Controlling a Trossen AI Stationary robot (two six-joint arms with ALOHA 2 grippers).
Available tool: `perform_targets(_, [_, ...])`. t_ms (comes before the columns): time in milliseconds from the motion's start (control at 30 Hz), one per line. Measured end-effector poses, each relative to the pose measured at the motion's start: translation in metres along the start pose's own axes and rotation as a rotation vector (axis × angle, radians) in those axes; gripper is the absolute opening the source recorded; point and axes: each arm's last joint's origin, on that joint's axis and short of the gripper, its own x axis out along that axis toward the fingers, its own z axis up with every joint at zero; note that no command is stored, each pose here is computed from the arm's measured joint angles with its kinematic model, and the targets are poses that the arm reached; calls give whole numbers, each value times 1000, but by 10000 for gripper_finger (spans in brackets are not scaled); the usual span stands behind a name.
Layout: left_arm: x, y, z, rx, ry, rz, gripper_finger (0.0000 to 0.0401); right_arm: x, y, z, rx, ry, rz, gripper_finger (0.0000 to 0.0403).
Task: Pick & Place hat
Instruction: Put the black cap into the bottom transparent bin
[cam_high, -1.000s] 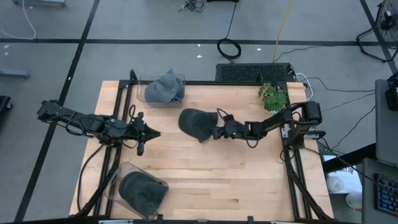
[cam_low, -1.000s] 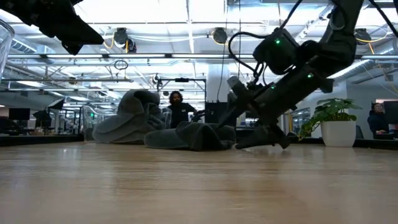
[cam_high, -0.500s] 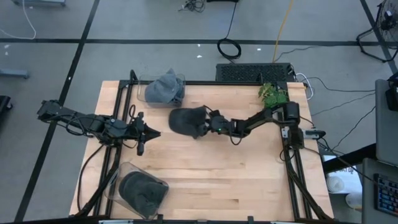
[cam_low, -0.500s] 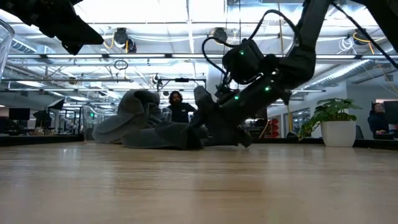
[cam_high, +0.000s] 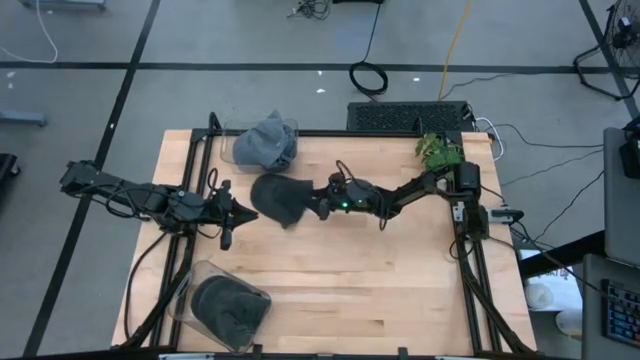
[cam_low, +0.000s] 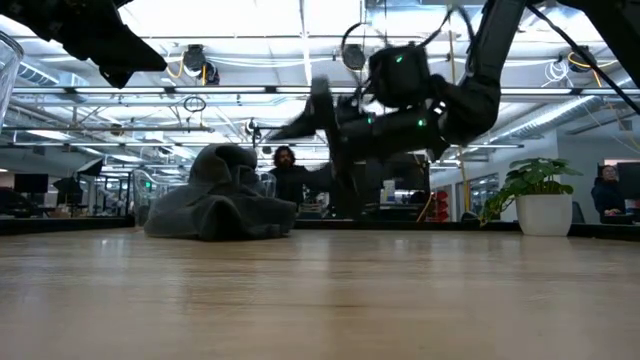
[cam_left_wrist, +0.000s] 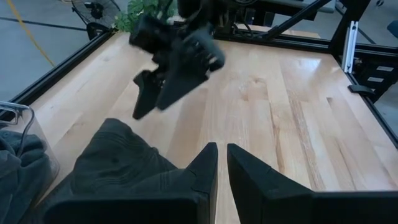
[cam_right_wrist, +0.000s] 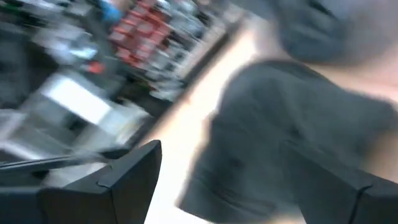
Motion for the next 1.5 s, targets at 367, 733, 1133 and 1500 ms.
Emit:
perform_targets(367, [0,0,0,0,0,0,47,-4,-22,-18,26,118,-312,313])
perform_targets(733, [0,0,0,0,0,0,47,53,-27,-14,-68,132,-209,313])
perform_targets(1133, [0,0,0,0,1,-1,47,77,6,-14,-66,266,68,313])
perform_targets(1500, [0,0,0,0,1,-4,47,77,3,-20,-84,172,-110,272])
